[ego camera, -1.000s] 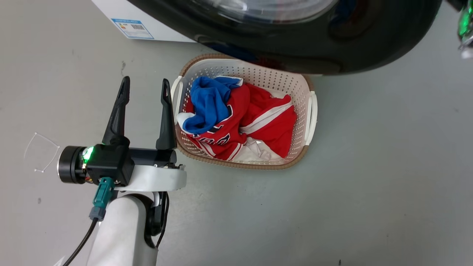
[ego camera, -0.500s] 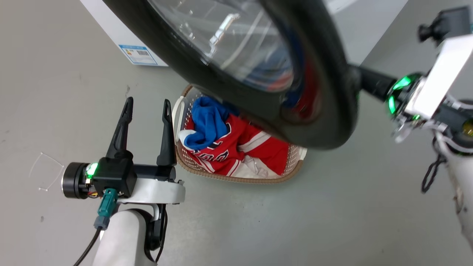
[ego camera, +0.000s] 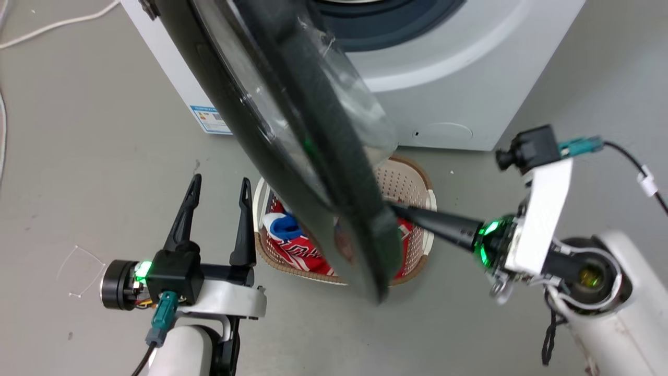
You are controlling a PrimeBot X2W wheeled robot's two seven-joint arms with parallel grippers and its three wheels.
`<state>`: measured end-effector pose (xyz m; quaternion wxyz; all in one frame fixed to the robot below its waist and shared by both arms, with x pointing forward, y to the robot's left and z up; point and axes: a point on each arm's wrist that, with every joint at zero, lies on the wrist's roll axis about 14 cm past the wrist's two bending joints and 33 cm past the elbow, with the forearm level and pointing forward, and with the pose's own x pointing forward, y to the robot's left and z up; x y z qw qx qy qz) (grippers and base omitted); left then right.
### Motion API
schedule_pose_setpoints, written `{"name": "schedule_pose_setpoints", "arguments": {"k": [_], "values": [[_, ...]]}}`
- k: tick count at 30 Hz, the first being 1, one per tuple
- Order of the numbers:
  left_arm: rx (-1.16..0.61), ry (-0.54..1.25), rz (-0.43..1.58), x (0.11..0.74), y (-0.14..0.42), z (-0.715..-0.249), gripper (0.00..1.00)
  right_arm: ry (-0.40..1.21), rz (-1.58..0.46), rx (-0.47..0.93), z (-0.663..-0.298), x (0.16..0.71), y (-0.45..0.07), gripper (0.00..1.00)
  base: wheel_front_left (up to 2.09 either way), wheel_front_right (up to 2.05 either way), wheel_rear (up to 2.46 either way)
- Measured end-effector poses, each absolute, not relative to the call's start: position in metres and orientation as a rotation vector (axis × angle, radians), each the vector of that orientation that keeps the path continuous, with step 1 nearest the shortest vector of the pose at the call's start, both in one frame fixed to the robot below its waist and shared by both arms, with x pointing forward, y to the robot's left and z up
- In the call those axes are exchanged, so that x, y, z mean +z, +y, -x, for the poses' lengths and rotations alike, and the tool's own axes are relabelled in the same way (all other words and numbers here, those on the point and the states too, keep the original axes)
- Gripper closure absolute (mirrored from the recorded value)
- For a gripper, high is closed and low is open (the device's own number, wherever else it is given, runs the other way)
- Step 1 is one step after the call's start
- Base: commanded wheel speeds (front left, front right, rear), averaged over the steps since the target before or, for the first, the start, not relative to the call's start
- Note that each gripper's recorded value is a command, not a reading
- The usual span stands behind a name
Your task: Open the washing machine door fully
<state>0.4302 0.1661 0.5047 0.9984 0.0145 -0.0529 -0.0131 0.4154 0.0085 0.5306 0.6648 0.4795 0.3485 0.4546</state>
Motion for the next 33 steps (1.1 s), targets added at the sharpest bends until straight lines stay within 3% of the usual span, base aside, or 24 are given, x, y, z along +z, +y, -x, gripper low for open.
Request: {"name": "schedule_pose_setpoints", "arguments": {"k": [8,18,24,33], "values": [[-0.011,-0.115,-0.026,0.512,0.17,-0.414,0.0,0.867,-1.101,1.103,-0.371,0.529,0.036,1.0,0.0,0.0,0.0],[-0.001,-0.113,-0.031,0.514,0.173,-0.398,0.0,0.876,-1.186,1.057,-0.348,0.525,0.041,1.0,0.0,0.0,0.0],[0.001,-0.125,-0.027,0.519,0.174,-0.383,0.0,0.697,-1.291,0.885,-0.364,0.534,0.011,1.0,0.0,0.0,0.0],[0.008,-0.152,-0.023,0.529,0.176,-0.356,0.0,0.3,-1.419,0.579,-0.382,0.562,-0.072,1.0,0.0,0.0,0.0]]}}
